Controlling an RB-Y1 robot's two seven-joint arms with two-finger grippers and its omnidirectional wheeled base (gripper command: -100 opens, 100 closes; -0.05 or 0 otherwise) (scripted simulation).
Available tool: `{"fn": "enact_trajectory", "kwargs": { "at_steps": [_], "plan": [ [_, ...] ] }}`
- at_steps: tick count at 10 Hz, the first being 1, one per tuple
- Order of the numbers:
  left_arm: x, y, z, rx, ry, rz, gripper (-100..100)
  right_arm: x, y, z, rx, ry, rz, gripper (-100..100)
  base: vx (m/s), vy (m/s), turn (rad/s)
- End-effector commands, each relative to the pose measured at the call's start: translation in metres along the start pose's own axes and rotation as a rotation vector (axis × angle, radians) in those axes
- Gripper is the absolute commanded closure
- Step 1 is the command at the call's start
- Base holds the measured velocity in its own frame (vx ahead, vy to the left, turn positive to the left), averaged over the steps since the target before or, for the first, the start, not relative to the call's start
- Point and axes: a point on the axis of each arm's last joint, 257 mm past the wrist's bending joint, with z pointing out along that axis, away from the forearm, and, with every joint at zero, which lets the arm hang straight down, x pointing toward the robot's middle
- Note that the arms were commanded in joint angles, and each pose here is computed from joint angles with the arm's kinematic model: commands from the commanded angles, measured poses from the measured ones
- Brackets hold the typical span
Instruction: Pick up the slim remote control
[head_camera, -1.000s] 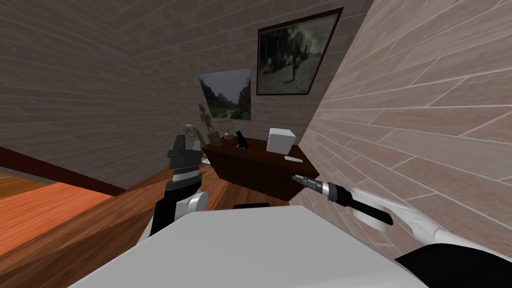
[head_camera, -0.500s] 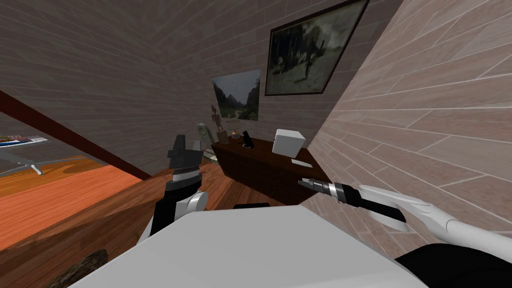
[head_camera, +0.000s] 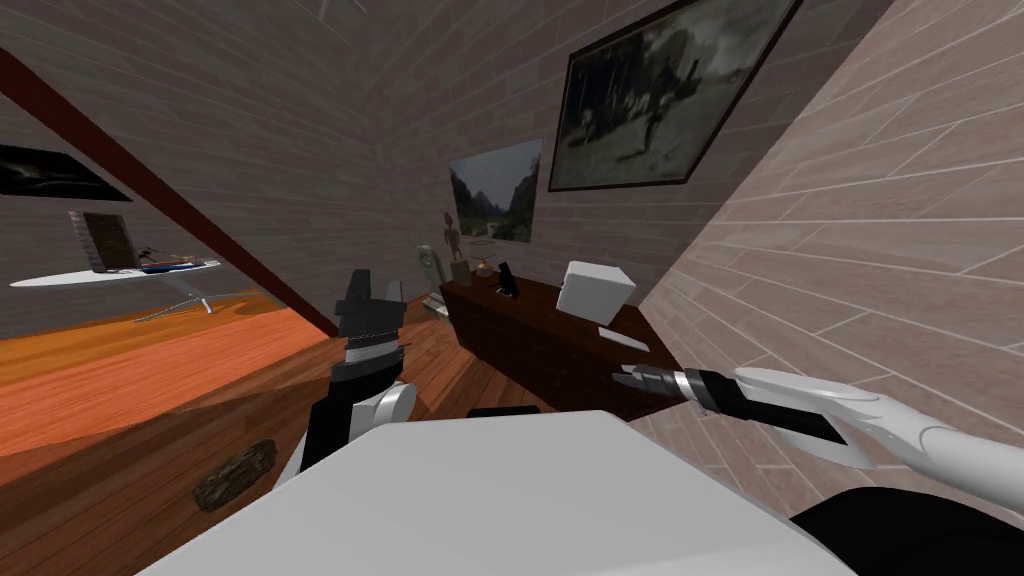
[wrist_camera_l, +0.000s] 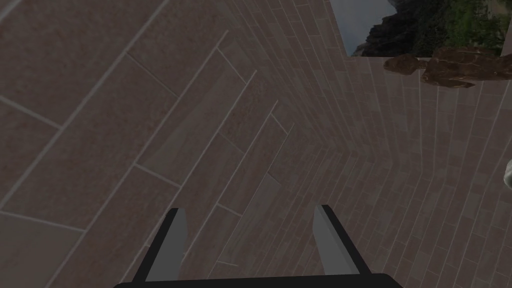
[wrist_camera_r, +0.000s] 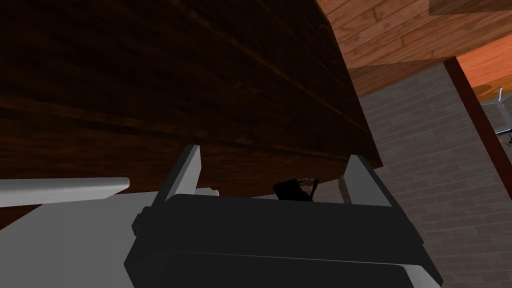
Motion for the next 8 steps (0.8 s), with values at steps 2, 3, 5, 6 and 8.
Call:
{"fn": "enact_trajectory", "kwargs": {
  "at_steps": [2, 3, 5, 6, 8],
  "plan": [
    [0.000, 0.000, 0.000, 0.000, 0.000, 0.000, 0, 0.020, -0.028, -0.022, 0.063, 0.104, -0.052, -100, 0.020, -0.033, 0.238],
    [0.000, 0.000, 0.000, 0.000, 0.000, 0.000, 0, 0.018, -0.029, -0.023, 0.065, 0.113, -0.062, -100, 0.018, -0.035, 0.166],
    [0.000, 0.000, 0.000, 0.000, 0.000, 0.000, 0, 0.046, -0.061, -0.051, 0.136, 0.240, -0.122, -100, 0.023, -0.050, 0.423],
    [0.000, 0.000, 0.000, 0.000, 0.000, 0.000, 0, 0.058, -0.073, -0.066, 0.162, 0.306, -0.156, -100, 0.035, -0.090, 0.463],
    [0.000, 0.000, 0.000, 0.000, 0.000, 0.000, 0, 0.068, -0.089, -0.084, 0.196, 0.373, -0.190, -100, 0.019, -0.064, 0.221]
  ]
}}
